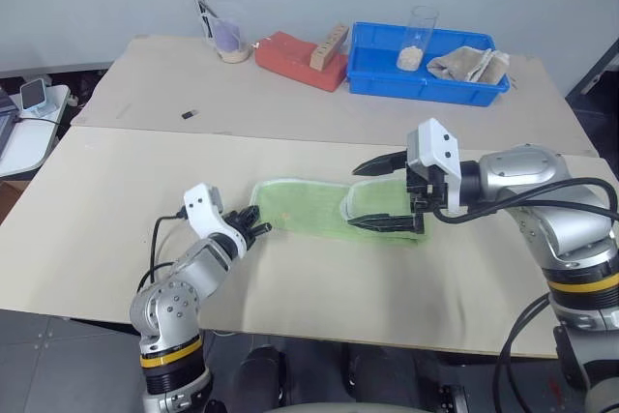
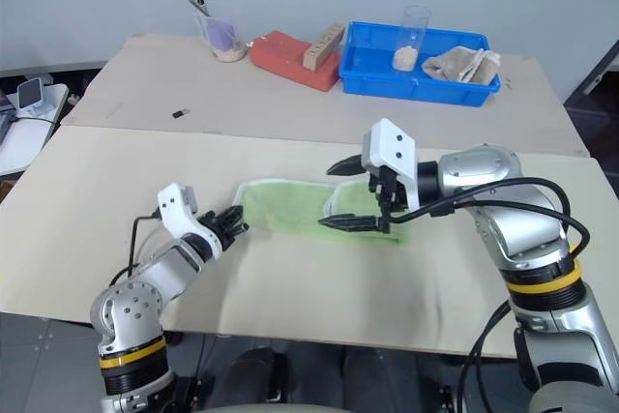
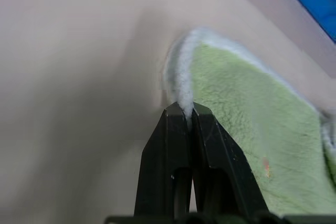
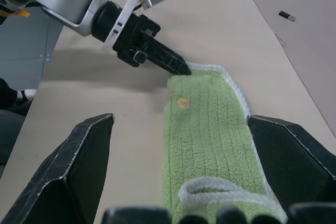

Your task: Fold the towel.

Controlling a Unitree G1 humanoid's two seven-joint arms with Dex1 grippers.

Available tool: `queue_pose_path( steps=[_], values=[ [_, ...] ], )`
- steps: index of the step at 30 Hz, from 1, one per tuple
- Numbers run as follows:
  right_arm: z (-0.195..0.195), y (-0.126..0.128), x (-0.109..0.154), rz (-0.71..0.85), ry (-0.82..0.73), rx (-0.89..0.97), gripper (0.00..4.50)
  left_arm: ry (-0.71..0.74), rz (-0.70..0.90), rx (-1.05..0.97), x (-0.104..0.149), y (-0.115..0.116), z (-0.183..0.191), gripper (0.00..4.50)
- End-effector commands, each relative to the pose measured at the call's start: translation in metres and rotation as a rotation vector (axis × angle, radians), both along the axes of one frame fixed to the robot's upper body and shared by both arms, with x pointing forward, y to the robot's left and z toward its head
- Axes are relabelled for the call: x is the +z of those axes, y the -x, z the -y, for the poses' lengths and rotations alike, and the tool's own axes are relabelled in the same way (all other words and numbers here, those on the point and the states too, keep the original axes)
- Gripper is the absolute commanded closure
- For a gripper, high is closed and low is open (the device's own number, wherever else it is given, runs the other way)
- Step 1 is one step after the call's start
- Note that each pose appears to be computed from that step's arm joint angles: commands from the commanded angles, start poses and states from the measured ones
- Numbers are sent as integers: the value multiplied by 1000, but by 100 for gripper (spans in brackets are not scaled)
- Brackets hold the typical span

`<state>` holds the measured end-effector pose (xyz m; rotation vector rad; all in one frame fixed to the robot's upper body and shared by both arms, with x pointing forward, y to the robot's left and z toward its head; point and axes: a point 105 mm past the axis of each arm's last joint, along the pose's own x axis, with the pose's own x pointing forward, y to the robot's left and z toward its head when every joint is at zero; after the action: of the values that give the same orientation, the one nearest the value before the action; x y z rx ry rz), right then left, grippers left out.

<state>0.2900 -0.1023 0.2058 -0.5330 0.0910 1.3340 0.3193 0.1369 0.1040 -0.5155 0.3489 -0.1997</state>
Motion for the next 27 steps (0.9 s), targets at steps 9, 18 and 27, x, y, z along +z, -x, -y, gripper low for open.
queue_pose_path(
  steps=[9, 18, 27],
  values=[
    [80, 16, 23, 56, 133, -255, 0, -82, 362, -645, 78, 0, 120, 440],
    [95, 44, 21, 28, 134, -408, 0, -101, 453, -978, 64, 0, 208, 440],
    [96, 53, 14, 3, 132, -467, 0, -42, 472, -1136, 61, 16, 224, 257]
  ],
)
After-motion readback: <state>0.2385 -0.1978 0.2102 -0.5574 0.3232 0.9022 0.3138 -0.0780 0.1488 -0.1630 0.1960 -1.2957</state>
